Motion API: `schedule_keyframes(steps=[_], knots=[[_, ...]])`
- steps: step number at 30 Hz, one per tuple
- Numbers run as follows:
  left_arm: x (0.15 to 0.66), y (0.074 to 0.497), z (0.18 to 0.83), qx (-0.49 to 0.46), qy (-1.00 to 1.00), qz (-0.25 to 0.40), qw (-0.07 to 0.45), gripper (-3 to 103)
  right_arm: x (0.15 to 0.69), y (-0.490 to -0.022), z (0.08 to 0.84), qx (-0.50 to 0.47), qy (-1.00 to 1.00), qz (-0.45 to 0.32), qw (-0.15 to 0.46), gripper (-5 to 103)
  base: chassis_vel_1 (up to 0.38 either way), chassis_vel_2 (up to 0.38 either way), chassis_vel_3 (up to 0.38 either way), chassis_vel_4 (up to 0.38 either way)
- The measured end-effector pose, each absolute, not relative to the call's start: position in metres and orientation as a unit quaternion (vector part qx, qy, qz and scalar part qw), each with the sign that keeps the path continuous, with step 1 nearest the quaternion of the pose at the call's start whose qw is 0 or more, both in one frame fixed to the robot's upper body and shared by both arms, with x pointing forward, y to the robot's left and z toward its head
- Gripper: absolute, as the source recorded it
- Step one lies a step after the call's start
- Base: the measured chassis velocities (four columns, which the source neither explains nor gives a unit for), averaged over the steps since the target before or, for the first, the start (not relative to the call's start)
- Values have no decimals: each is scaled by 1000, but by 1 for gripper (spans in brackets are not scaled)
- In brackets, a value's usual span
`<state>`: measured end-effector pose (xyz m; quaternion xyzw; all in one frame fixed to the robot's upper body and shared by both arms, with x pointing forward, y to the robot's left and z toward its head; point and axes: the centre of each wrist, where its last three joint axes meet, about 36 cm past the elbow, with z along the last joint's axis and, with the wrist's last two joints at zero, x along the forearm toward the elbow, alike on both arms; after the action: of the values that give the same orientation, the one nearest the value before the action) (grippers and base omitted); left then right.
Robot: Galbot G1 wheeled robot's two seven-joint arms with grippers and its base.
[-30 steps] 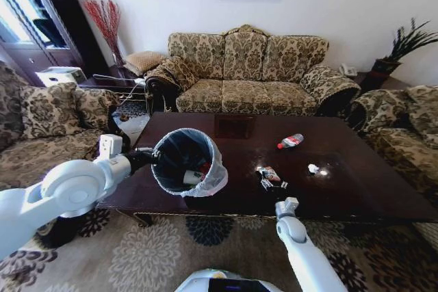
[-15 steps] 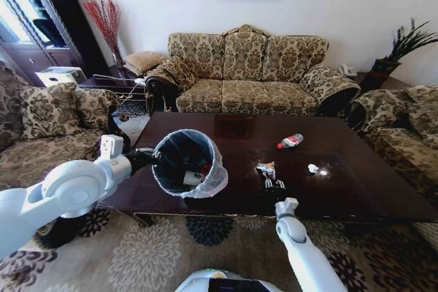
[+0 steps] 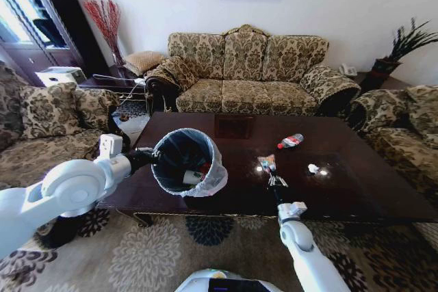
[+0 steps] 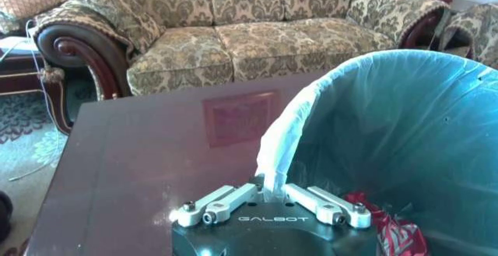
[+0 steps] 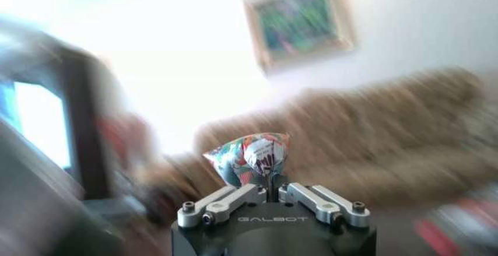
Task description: Move to the front of the table and place the trash on the table into the trash bin.
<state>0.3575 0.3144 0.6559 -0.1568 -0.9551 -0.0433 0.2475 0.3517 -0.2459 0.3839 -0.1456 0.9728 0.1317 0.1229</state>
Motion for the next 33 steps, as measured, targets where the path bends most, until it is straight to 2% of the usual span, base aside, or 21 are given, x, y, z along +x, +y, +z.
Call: schedule_keyframes(steps=[2,3,6,11,21,24,25,26,28,31,33], knots=[[362,313,662,-159,-953,-53,253,0,340,-229,438,-229,945,152,179,0,0,0,0,0],[362,313,662,-159,-953,-53,253,0,340,-229,438,-229,945,152,179,0,0,0,0,0],[367,309,668,-164,-949,-70,261,0,326,-202,511,-338,893,179,238,0,0,0,0,0],[362,299,671,-176,-944,-80,267,0,318,-175,543,-416,854,187,251,0,0,0,0,0],[352,287,680,-194,-942,-83,262,0,313,-167,521,-447,854,148,223,0,0,0,0,0],[346,282,681,-204,-939,-84,262,0,312,-162,514,-449,855,144,216,10,0,0,0,0],[345,281,681,-206,-939,-85,262,0,312,-161,512,-450,855,143,214,10,0,0,0,0],[342,279,681,-209,-939,-85,261,0,311,-158,508,-453,854,143,211,21,0,0,0,0],[340,278,681,-210,-939,-84,261,0,311,-157,507,-454,854,143,210,21,0,0,0,0],[334,274,683,-218,-938,-81,257,0,312,-153,504,-454,854,141,210,37,0,0,0,0],[332,273,683,-220,-938,-80,257,0,312,-153,504,-454,854,142,210,37,0,0,0,0]])
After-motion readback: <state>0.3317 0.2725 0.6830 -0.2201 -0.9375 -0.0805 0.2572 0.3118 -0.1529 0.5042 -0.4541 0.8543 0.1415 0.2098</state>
